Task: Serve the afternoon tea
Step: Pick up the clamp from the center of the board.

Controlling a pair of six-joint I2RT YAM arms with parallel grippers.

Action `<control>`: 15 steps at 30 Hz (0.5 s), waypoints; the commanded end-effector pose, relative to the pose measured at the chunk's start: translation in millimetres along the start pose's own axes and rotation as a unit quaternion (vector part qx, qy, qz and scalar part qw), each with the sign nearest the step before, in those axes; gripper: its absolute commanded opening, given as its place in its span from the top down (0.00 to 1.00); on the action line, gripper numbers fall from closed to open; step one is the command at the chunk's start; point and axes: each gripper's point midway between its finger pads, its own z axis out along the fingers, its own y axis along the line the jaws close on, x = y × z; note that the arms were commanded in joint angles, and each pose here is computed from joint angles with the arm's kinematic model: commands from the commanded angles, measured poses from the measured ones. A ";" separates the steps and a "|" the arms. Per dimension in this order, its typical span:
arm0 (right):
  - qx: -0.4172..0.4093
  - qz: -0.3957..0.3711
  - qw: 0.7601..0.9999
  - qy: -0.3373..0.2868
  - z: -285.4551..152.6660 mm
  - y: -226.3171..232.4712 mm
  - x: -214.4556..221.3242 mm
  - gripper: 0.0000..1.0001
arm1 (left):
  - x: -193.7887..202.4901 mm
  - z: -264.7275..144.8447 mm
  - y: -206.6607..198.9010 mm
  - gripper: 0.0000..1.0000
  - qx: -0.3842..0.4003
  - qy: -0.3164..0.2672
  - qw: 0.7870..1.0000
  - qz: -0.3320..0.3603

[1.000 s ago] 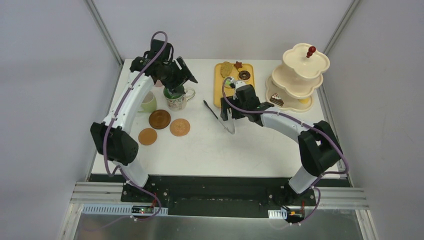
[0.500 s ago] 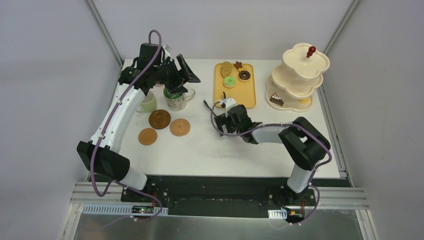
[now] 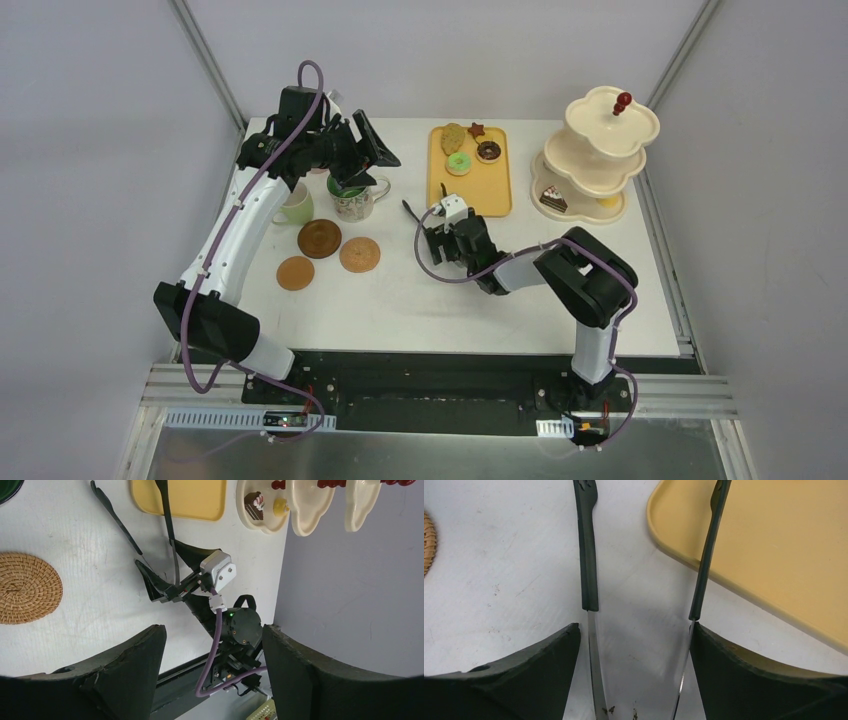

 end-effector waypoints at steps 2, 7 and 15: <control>0.013 -0.012 0.999 0.041 -4.7 -6.2 21.3 0.27 | 3.0 -7.4 -9.5 0.28 0.018 0.006 1.000 -0.002; 0.011 0.024 0.998 0.051 -9.9 -1.3 -3.1 0.36 | 2.5 -2.4 -10.0 0.29 0.024 0.008 1.000 -0.010; 0.007 0.068 0.997 0.046 -38.4 0.5 -46.1 0.45 | 2.4 -1.0 -9.9 0.29 0.027 0.006 1.000 -0.011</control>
